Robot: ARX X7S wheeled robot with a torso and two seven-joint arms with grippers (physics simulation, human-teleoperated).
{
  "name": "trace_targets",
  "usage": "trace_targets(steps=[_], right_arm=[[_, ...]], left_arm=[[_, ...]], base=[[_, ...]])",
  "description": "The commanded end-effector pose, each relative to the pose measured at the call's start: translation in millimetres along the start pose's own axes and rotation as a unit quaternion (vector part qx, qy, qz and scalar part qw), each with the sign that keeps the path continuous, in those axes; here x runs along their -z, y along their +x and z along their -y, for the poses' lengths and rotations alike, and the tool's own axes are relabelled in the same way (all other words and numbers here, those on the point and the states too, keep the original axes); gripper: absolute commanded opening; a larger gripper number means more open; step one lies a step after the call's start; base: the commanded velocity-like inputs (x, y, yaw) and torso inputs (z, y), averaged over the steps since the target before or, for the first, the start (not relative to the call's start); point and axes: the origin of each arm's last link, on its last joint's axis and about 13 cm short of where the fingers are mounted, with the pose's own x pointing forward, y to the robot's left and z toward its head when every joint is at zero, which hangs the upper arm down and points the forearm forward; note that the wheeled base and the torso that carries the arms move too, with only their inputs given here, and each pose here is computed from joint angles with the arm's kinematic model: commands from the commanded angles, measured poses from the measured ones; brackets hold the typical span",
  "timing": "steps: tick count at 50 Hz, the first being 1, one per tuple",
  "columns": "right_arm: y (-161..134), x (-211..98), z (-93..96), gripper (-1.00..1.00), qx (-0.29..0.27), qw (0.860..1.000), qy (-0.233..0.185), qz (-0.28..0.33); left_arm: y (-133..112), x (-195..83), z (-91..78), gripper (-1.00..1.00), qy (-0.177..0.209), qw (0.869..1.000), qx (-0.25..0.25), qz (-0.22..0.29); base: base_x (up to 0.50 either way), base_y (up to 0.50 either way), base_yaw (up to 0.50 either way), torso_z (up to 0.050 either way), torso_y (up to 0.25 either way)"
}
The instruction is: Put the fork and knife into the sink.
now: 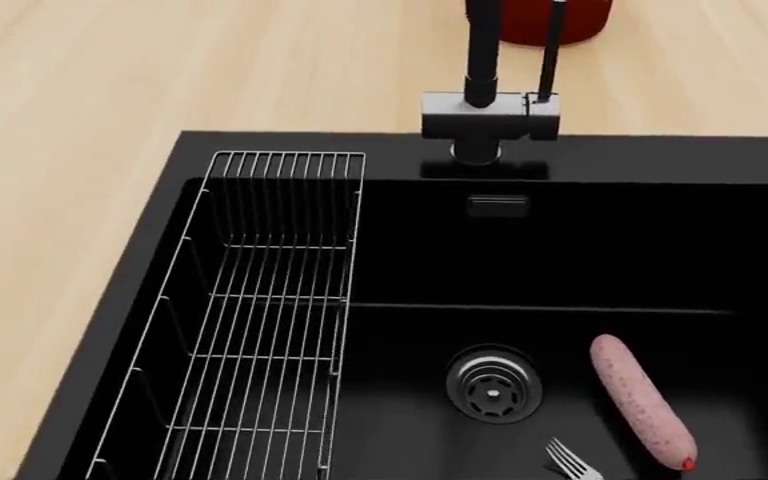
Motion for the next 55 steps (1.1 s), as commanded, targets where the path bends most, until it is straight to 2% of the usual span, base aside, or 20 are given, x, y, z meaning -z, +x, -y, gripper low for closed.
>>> trace_targets(steps=[1,15,25,29,33,34,39,44,49,53,55], right_arm=[[-1,0,1.0,1.0,0.0,1.0,0.012,0.008],[0,-2,-0.5,1.0,-0.002,1.0,0.011,0.005],[1,-1,4.2,1.0,0.008,1.0,0.019,0.002],[-1,-2,6.3,1.0,0.01,1.0,0.019,0.002],[1,-2,7.6,1.0,0.012,1.0,0.023,0.002],[2,-1,8.0,1.0,0.012,1.0,0.024,0.003],[6,-1,9.2,1.0,0.012,1.0,0.026,0.002],[7,0,10.2,1.0,0.014,0.999,0.029,0.0],[7,1,11.1,1.0,0.013,0.999,0.033,-0.002],[10,3,11.8,1.0,0.015,0.999,0.035,-0.006],[11,5,12.3,1.0,0.016,0.999,0.037,-0.008]], left_arm=[[2,-2,-1.6,1.0,-0.004,1.0,-0.006,0.016],[4,-1,-1.1,1.0,-0.009,1.0,-0.005,0.015],[5,-2,10.8,1.0,-0.026,0.999,0.021,-0.001],[6,-4,15.4,1.0,-0.046,0.998,0.033,-0.01],[7,-9,24.8,1.0,-0.042,0.997,0.039,-0.042],[10,-9,26.9,1.0,-0.045,0.996,0.021,-0.067],[12,-8,36.4,1.0,-0.053,0.993,0.011,-0.106],[15,2,41.7,1.0,-0.045,0.989,-0.012,-0.139],[21,9,46.1,1.0,-0.031,0.986,-0.012,-0.164],[31,11,49.5,1.0,-0.021,0.979,-0.013,-0.204],[27,23,50.9,1.0,-0.018,0.975,-0.017,-0.219]], base=[[0.0,0.32,0.0,0.0,0.0],[0.0,0.27,0.0,0.0,0.0],[0.0,0.0,0.0,0.0,0.0],[0.0,0.0,0.0,0.0,0.0],[0.0,0.0,0.0,0.0,0.0],[0.0,0.0,0.0,0.0,0.0],[0.0,0.0,0.0,0.0,0.0],[0.0,0.0,0.0,0.0,0.0],[0.0,0.0,0.0,0.0,0.0],[0.0,0.0,0.0,0.0,0.0],[0.0,0.0,0.0,0.0,0.0]])
